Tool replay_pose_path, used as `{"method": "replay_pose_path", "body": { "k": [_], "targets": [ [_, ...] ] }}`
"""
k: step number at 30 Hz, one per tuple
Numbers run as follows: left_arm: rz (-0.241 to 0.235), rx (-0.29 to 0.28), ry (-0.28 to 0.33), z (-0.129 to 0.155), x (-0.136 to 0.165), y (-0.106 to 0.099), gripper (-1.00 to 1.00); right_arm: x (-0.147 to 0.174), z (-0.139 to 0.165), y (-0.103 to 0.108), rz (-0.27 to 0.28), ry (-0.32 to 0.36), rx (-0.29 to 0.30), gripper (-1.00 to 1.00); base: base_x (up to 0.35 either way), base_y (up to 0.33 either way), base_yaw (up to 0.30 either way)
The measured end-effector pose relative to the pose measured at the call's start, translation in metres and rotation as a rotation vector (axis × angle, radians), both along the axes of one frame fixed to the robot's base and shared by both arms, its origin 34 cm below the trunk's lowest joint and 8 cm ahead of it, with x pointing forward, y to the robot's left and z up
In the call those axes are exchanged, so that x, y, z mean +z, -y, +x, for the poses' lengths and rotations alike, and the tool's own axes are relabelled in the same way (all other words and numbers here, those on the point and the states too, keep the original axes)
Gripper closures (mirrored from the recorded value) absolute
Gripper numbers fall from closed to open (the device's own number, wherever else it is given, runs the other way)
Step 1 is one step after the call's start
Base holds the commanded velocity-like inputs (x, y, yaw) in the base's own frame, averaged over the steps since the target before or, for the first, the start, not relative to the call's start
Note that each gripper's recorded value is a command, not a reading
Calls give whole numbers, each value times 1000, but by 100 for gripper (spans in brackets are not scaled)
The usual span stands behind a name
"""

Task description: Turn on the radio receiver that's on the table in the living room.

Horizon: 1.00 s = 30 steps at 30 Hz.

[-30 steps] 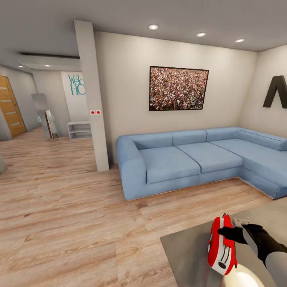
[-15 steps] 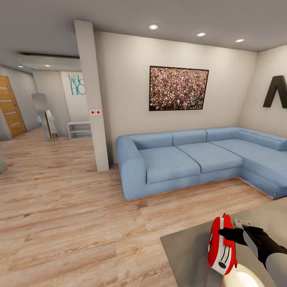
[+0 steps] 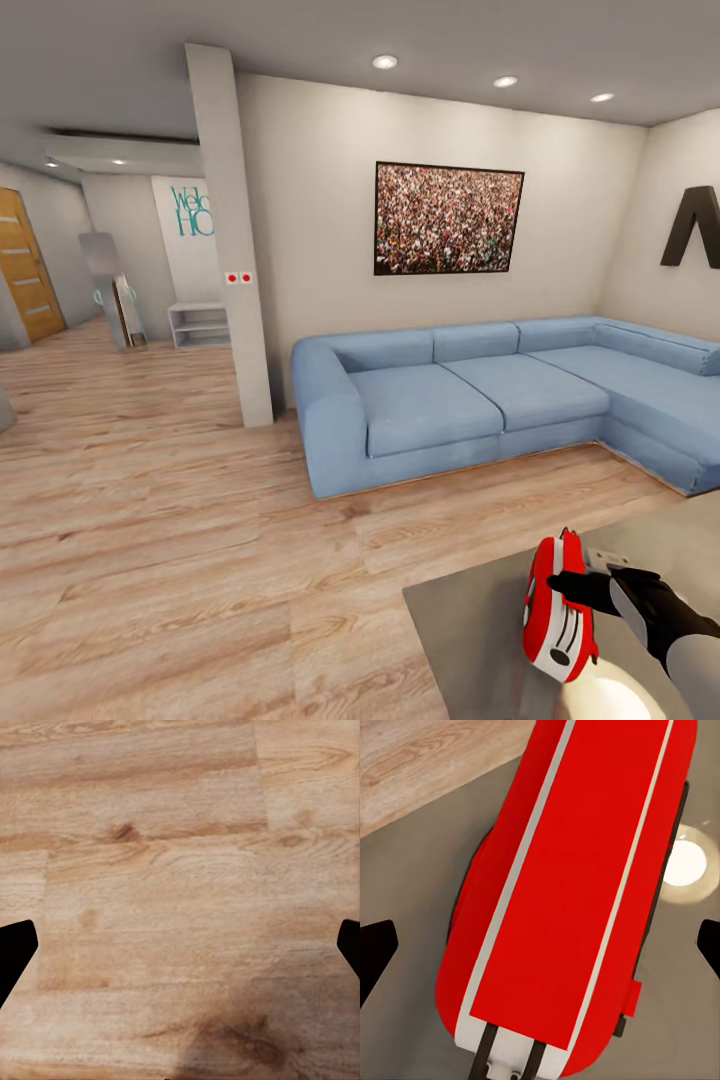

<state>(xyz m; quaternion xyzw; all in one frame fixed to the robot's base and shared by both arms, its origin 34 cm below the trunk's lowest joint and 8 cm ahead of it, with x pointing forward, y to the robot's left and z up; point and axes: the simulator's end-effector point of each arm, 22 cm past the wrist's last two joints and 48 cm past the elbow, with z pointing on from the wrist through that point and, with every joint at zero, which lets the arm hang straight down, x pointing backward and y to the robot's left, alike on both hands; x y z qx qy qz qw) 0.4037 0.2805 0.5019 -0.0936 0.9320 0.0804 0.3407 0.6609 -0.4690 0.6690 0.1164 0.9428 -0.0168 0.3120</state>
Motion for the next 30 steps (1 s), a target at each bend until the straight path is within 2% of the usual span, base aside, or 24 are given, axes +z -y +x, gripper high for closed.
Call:
{"method": "replay_pose_path", "body": {
  "k": [16, 23, 24, 30],
  "targets": [
    [-2, 0, 0, -3, -29, 1, -100, -30, -3, -1, 4, -1, 0, -100, 0, 0, 0],
    [-2, 1, -1, -3, -29, 2, -100, -30, -3, -1, 4, -2, 0, -100, 0, 0, 0],
    [-2, 1, -1, -3, -29, 2, -100, -30, -3, -1, 4, -2, 1, 100, 0, 0, 0],
    [-2, 1, -1, -3, -30, 2, -100, -31, -4, -1, 2, -4, 5, 100, 0, 0, 0]
  ]
}}
